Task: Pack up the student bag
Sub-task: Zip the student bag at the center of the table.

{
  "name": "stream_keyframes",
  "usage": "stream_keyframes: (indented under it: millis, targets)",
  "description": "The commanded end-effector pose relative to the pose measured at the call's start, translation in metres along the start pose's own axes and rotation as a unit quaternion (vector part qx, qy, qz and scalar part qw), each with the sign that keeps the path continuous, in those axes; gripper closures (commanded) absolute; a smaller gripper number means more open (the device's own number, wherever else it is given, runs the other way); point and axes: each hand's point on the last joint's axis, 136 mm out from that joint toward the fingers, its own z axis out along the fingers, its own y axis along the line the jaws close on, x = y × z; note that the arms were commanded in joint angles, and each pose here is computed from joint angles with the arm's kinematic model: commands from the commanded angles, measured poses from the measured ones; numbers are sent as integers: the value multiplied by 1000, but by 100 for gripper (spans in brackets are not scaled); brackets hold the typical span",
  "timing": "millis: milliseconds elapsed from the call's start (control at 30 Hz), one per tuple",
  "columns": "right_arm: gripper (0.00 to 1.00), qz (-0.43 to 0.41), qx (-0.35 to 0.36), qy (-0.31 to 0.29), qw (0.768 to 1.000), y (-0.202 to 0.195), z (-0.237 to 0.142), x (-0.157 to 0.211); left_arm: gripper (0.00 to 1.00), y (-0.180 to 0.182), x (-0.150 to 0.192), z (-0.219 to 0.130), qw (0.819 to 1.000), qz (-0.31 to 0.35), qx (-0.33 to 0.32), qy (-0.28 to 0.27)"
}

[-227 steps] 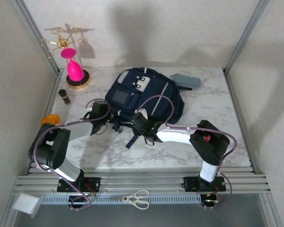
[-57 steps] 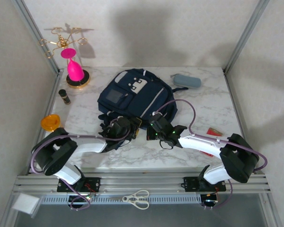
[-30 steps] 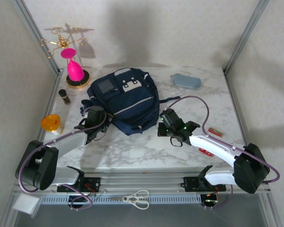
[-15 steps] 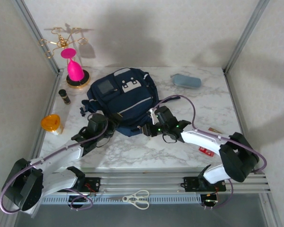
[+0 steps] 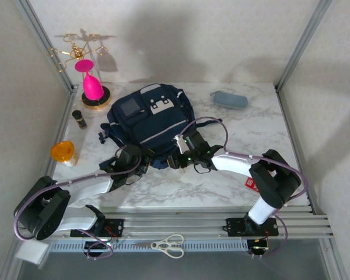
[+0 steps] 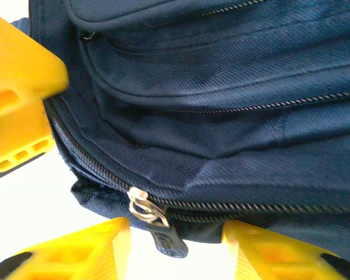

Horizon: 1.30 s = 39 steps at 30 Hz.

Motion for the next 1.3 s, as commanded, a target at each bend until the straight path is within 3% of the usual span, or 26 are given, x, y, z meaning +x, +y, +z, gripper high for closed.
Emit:
stream_keyframes:
  millis: [0,333,633,900,1267]
  targets:
    - [55,-22,-44,-11,999,17,3,-12,61,-14,-7,5,1000,-9,19,-16]
    - [58,-30,-77,-6,997,22,16,-5,85,-12,-12,7,1000,-6,14,-27]
    - [78,-23,-69,-34,997,22,7,-12,98,-11,-18,5,999,3,5,-39]
    - [99,16,40,-24,999,-12,-12,-3,100,-9,-48,-10,996,33,-13,-88]
    - [100,99,185,-38,977,-79,-64,2,100,-2,-118,-63,975,99,-54,-191]
